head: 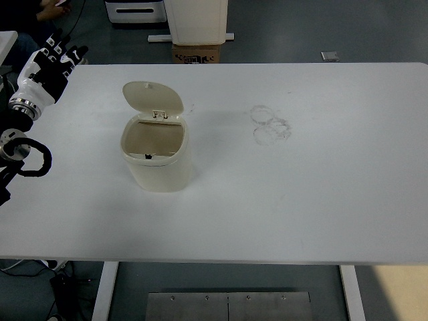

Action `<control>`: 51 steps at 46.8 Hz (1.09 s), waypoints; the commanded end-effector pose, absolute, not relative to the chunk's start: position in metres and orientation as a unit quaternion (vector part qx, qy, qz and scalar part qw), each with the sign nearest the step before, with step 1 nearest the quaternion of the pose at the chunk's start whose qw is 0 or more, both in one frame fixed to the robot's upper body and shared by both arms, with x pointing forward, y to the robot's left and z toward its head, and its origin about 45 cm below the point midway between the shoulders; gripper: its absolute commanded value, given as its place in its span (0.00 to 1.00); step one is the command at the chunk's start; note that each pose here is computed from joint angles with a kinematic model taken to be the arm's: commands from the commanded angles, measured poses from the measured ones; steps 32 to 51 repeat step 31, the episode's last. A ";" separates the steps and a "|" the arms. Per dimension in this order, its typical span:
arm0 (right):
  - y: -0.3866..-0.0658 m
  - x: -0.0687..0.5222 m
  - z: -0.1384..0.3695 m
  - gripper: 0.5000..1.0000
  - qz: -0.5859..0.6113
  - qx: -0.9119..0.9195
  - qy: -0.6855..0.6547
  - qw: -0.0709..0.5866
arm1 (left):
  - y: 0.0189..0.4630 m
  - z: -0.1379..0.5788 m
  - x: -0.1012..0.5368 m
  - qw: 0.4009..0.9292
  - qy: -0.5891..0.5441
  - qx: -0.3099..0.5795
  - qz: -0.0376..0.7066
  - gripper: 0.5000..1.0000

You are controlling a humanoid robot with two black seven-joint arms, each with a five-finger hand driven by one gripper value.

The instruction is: Open trash bin

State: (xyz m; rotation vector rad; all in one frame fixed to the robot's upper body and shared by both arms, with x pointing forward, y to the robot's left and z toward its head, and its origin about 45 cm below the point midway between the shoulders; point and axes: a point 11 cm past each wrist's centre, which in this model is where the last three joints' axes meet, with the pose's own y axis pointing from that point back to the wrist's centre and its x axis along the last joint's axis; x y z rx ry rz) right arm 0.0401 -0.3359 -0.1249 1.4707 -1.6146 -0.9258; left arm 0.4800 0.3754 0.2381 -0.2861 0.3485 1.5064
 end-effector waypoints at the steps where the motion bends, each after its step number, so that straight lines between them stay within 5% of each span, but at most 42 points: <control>1: -0.335 0.040 -0.125 0.98 -0.364 0.576 -0.629 0.374 | 0.375 0.224 0.478 0.703 0.167 -0.127 0.680 1.00; 51: -0.335 0.040 -0.125 0.98 -0.361 0.577 -0.629 0.376 | 0.367 0.194 0.476 0.687 0.188 -0.156 0.684 1.00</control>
